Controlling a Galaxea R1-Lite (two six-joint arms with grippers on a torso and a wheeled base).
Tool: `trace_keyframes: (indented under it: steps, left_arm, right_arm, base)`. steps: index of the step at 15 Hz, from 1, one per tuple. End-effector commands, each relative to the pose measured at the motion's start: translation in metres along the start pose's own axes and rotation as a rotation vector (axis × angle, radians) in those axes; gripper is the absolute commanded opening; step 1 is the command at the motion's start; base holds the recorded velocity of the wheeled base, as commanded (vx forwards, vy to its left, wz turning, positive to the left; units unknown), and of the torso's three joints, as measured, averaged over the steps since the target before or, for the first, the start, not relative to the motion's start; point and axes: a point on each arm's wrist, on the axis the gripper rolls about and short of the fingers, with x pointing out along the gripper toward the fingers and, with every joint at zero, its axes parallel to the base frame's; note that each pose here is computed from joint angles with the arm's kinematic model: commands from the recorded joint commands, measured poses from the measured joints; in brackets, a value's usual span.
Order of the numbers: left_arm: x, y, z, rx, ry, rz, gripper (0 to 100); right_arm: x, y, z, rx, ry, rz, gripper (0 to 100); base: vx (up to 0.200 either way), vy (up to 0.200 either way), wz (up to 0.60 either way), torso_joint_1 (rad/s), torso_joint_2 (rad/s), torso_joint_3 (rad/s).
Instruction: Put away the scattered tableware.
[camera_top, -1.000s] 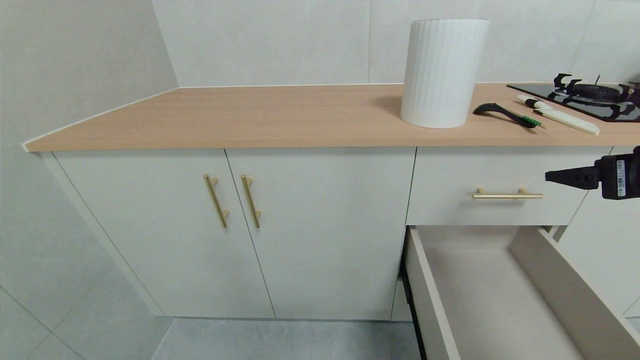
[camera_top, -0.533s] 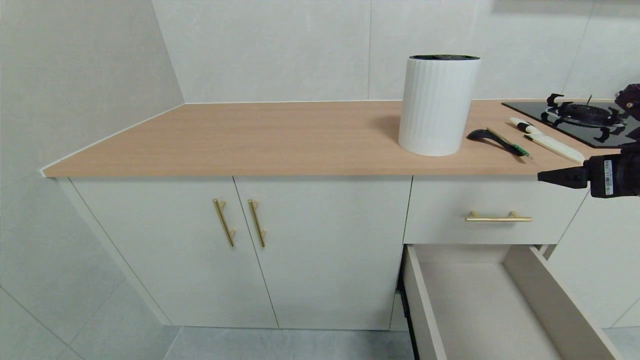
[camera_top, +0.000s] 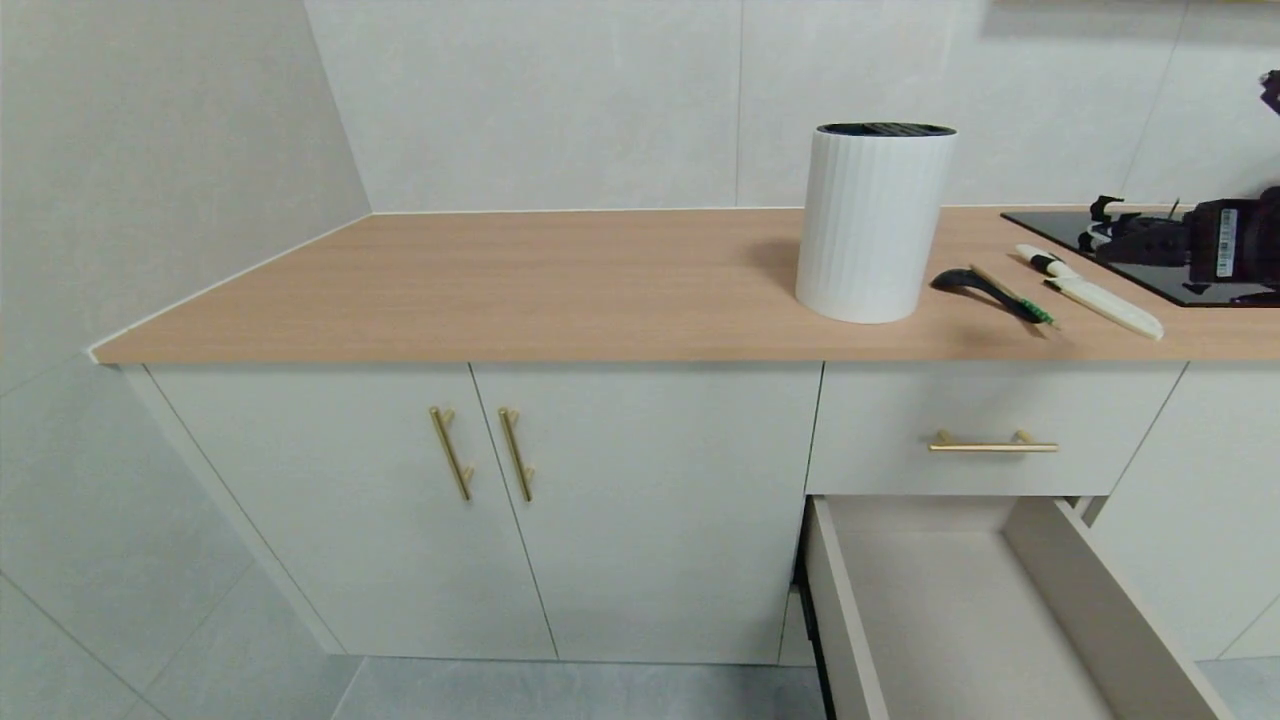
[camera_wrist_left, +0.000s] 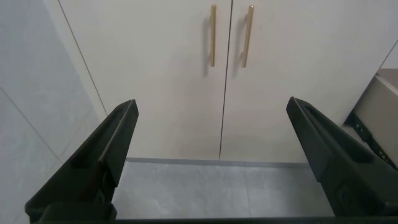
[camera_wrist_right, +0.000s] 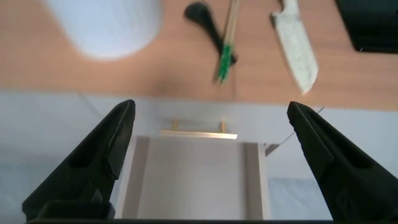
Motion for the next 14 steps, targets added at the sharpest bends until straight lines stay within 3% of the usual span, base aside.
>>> trace_keyframes:
  steps: [1, 6, 14]
  left_arm:
    - [0.0, 0.0, 0.0, 0.0, -0.001, 0.0, 100]
    - [0.0, 0.0, 0.0, 0.0, 0.0, 0.0, 100]
    - [0.0, 0.0, 0.0, 0.0, 0.0, 0.0, 100]
  right_arm:
    - [0.082, -0.011, -0.001, 0.06, 0.147, -0.047, 100]
    - [0.121, -0.014, -0.012, 0.079, 0.217, -0.082, 100]
    - [0.137, -0.003, -0.016, 0.105, 0.23, -0.01, 100]
  base:
    - [0.0, 0.0, 0.0, 0.0, 0.0, 0.0]
    - [0.0, 0.0, 0.0, 0.0, 0.0, 0.0]
    - [0.0, 0.0, 0.0, 0.0, 0.0, 0.0]
